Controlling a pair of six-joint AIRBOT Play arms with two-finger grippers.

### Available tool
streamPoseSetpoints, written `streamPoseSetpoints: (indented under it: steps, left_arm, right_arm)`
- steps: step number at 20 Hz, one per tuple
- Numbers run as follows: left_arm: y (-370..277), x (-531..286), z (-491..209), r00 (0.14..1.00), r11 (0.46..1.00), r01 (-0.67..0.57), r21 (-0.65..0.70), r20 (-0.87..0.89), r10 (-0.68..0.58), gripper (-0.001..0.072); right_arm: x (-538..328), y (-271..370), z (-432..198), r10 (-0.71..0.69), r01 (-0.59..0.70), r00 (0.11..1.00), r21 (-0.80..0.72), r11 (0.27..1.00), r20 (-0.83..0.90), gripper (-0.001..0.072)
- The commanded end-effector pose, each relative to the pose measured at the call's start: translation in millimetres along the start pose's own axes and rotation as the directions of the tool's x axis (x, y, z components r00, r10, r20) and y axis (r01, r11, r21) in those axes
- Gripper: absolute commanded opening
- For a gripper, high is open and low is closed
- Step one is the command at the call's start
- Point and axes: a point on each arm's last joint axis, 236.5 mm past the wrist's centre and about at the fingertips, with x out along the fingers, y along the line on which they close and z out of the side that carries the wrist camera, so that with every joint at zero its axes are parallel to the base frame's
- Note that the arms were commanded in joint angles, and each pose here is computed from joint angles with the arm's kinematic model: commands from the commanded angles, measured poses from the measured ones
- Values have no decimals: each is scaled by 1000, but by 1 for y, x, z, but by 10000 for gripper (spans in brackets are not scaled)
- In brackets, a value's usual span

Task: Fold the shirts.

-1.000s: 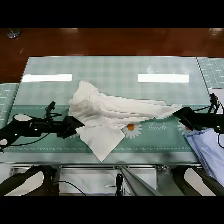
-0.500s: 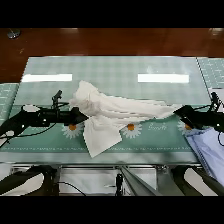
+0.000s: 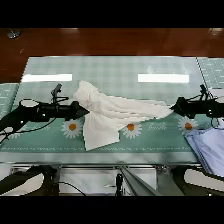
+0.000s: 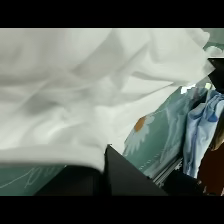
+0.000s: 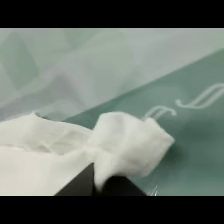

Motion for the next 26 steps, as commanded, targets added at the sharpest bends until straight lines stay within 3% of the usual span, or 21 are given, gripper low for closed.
streamPoseSetpoints:
  steps: [1, 4, 5, 7, 9, 12, 14, 17, 21, 23, 26]
  left_arm:
    - [-41, -16, 34, 995, 995, 76, 62, 59, -79, 26]
    - [-133, -64, 93, 968, 951, 145, 272, 161, -193, 25]
    - [-181, -93, 115, 943, 917, 154, 369, 221, -247, 25]
    - [-286, -168, 142, 856, 795, 106, 598, 352, -379, 25]
    - [-368, -260, 153, 717, 703, -78, 707, 530, -453, 24]
    - [-432, -374, 115, 527, 609, -390, 691, 710, -468, 24]
    - [-440, -411, 74, 453, 564, -525, 637, 771, -448, 24]
    - [-425, -443, 11, 376, 524, -662, 536, 842, -386, 24]
    - [-404, -471, -63, 299, 488, -754, 439, 892, -340, 25]
    - [-394, -467, -86, 323, 478, -759, 442, 893, -313, 24]
    - [-362, -443, -93, 428, 512, -728, 456, 886, -179, 25]
  right_arm:
    - [9, 41, 18, 27, -29, 999, -121, 992, -26, 23]
    - [-49, 128, 65, 121, -103, 992, -309, 945, 40, 22]
    - [-88, 167, 88, 164, -110, 980, -384, 917, 111, 23]
    - [-193, 248, 122, 290, -92, 904, -521, 849, 313, 22]
    - [-316, 309, 111, 403, 16, 779, -658, 753, 480, 22]
    - [-459, 338, 48, 456, 267, 543, -660, 702, 705, 22]
    - [-506, 328, -7, 450, 371, 454, -622, 690, 769, 23]
    - [-537, 302, -81, 419, 461, 393, -570, 681, 818, 23]
    - [-555, 276, -150, 407, 503, 340, -529, 684, 848, 23]
    - [-562, 272, -169, 418, 510, 316, -524, 682, 852, 23]
    - [-553, 264, -177, 401, 502, 351, -532, 682, 846, 23]
